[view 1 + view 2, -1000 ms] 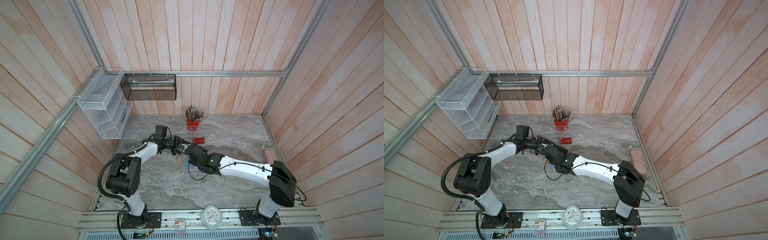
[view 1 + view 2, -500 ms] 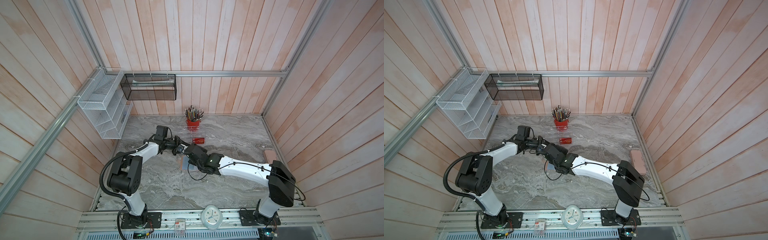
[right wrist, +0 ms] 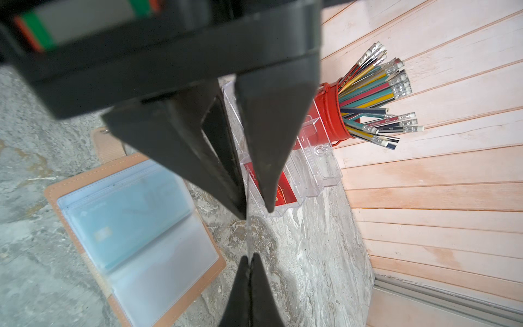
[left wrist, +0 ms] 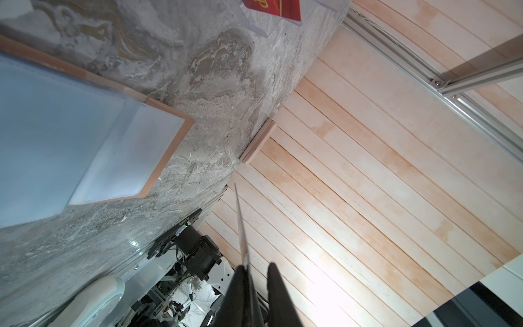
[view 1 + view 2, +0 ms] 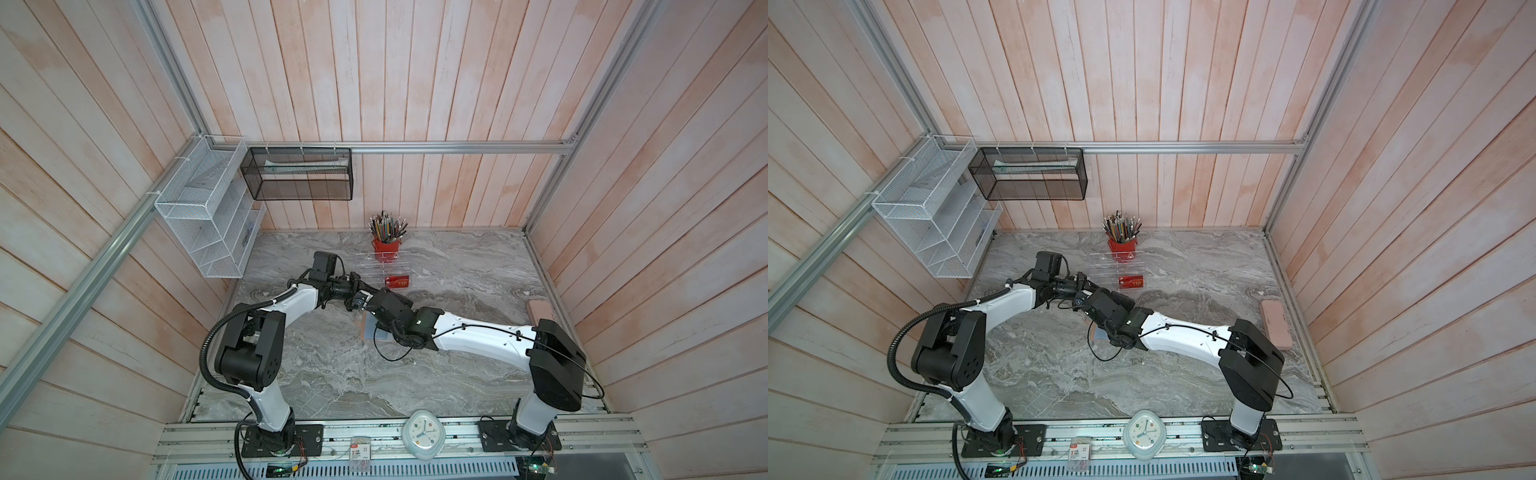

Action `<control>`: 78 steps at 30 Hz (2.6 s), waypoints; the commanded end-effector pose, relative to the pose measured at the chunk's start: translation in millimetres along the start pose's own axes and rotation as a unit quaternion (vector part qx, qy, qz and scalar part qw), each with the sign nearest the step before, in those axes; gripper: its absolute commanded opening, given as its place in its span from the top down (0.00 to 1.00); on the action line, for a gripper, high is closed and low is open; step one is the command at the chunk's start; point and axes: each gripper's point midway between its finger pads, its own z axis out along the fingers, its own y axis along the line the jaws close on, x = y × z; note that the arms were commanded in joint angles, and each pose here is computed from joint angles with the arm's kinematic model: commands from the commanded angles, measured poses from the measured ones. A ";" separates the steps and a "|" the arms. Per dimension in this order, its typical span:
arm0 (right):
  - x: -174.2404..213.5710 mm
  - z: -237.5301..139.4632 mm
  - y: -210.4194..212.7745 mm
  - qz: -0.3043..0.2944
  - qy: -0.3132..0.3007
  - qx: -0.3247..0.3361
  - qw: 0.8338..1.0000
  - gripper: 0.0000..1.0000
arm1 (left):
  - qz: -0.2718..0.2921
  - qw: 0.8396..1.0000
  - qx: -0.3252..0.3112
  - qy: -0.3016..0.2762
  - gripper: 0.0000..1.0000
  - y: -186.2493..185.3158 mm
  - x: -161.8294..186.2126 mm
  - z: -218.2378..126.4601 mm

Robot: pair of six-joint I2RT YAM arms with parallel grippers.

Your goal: Take the credit cards out of the card holder

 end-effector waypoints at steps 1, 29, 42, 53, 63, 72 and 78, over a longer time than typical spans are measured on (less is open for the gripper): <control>-4.8 -3.5 -2.7 0.010 -0.009 0.004 1.000 1.00 | 0.006 1.000 -0.002 -0.001 0.92 -0.8 -4.5 2.6; -4.8 -25.7 -31.1 0.090 -0.033 -0.005 0.995 0.71 | -0.001 1.000 0.009 -0.016 1.00 -2.5 -15.4 5.0; -5.1 -70.6 -112.3 0.394 -0.055 -0.012 0.917 0.03 | -0.033 0.990 0.113 -0.075 1.00 -42.8 -36.8 -11.4; -43.4 -66.6 -111.2 0.679 -0.020 -0.232 0.696 0.02 | -0.047 0.982 0.148 -0.110 1.00 -63.2 -48.6 -19.6; -22.3 -23.0 -96.8 0.681 0.049 -0.197 0.704 0.04 | -0.040 0.980 0.153 -0.119 1.00 -67.9 -45.0 -23.2; -33.0 -3.1 -90.9 0.772 0.031 -0.210 0.599 0.17 | -0.036 0.977 0.164 -0.132 1.00 -66.0 -43.6 -17.7; -36.5 12.2 -98.4 0.819 0.022 -0.193 0.539 0.23 | -0.035 0.976 0.171 -0.128 1.00 -62.3 -40.9 -14.5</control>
